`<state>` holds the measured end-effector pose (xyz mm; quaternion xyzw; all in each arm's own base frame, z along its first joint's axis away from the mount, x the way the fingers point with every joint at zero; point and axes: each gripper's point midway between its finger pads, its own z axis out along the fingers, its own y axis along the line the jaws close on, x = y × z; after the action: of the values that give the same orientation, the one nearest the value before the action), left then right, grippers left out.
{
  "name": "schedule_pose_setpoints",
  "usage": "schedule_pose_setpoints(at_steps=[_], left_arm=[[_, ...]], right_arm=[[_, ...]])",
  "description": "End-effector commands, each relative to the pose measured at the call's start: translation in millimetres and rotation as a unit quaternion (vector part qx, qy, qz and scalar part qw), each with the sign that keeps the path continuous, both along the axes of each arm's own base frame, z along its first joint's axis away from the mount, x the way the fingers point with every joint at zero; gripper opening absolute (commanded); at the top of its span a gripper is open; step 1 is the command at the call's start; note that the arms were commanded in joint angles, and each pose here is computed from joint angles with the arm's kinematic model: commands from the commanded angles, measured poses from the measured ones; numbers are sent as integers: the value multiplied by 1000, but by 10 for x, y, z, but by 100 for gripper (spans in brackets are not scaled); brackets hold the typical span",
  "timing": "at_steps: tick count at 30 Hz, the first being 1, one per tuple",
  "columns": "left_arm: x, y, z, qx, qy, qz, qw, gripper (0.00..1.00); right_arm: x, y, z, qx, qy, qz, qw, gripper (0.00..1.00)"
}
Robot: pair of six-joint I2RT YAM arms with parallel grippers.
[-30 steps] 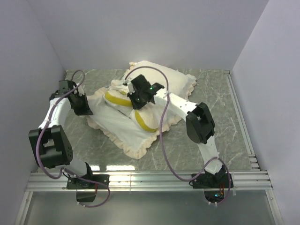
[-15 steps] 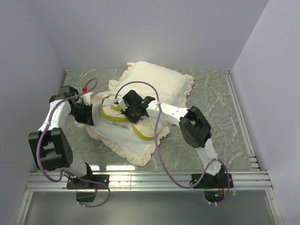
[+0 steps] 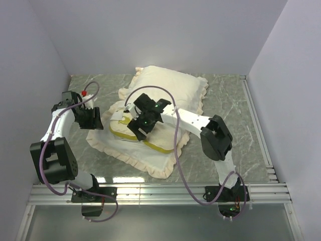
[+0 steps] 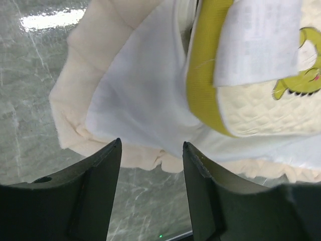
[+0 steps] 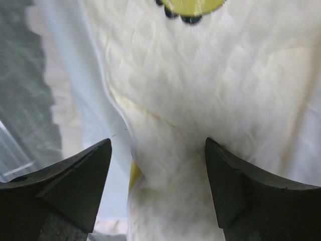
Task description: Put the pillow into the pillowcase
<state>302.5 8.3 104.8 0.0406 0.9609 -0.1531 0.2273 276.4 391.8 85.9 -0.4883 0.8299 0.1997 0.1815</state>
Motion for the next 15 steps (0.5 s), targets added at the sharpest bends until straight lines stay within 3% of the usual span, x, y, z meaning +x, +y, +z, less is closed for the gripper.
schedule_pose_setpoints(at_steps=[1, 4, 7, 13, 14, 15], left_arm=[[116, -16, -7, -24, -11, 45, 999, 58], [152, -58, -5, -60, -3, 69, 996, 58], [185, -12, 34, -83, -2, 91, 992, 60], [182, 97, 94, -72, -14, 103, 992, 70], [168, 114, 71, -66, -12, 106, 992, 82], [139, 122, 28, -62, -4, 110, 992, 84]], right_arm=[[37, 10, 737, 46, -36, -7, 998, 84], [148, 158, 762, 20, -121, -7, 992, 89], [162, 254, 496, -48, -183, 8, 982, 91], [71, 384, 17, -98, -185, 71, 975, 96], [97, 410, -17, -101, -190, 74, 974, 98], [105, 393, -235, -123, -179, 84, 972, 98]])
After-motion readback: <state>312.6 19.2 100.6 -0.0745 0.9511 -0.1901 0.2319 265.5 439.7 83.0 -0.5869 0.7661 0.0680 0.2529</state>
